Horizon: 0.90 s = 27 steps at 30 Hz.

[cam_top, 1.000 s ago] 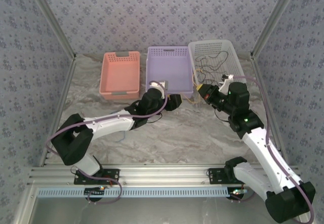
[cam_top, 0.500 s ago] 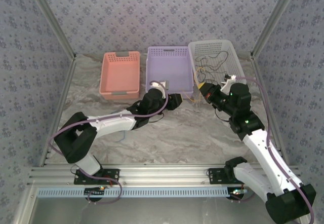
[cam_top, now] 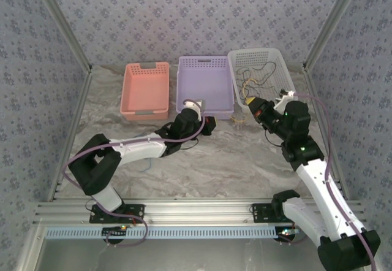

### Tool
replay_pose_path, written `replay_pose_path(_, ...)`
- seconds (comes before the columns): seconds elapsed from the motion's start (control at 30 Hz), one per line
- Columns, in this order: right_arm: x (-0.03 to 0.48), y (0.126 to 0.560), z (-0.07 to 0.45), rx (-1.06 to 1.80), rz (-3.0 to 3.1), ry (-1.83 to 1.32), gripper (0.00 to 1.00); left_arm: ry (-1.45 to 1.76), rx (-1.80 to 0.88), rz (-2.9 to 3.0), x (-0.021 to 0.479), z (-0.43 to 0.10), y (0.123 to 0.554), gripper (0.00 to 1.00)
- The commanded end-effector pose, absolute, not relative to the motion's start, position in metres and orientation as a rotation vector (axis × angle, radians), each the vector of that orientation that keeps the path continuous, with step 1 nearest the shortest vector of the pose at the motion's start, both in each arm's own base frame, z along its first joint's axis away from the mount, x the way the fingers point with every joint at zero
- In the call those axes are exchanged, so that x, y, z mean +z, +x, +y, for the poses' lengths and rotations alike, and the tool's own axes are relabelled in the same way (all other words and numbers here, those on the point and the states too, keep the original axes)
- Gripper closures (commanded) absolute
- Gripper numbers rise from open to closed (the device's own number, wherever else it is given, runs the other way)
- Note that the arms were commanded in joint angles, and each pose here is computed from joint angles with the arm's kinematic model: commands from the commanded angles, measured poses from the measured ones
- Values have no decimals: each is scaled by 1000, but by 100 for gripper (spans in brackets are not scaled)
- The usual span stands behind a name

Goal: Untangle the cables

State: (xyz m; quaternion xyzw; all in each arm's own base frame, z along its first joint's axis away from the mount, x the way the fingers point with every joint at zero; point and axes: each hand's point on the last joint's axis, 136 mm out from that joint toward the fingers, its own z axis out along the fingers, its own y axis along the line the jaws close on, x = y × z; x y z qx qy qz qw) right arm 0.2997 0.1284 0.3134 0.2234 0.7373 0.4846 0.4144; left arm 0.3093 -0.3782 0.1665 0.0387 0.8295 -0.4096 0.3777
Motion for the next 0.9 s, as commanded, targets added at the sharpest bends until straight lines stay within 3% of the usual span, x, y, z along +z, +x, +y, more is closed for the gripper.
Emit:
replay_pose_path(0.0,336,304,124,1210,1812,514,100,195,-1043,2129,163,-378,292,100)
replay_pose_path(0.33,361,329,116,1171,1766,446,100,408,-1060,2121,166,-394,247,100)
replay_pose_path(0.6,376,354,103,1145,1655,383,100,635,-1101,2069,177,-433,183,100)
replay_pose_path(0.87,382,365,99,1151,1554,355,100,709,-1155,2018,180,-463,147,100)
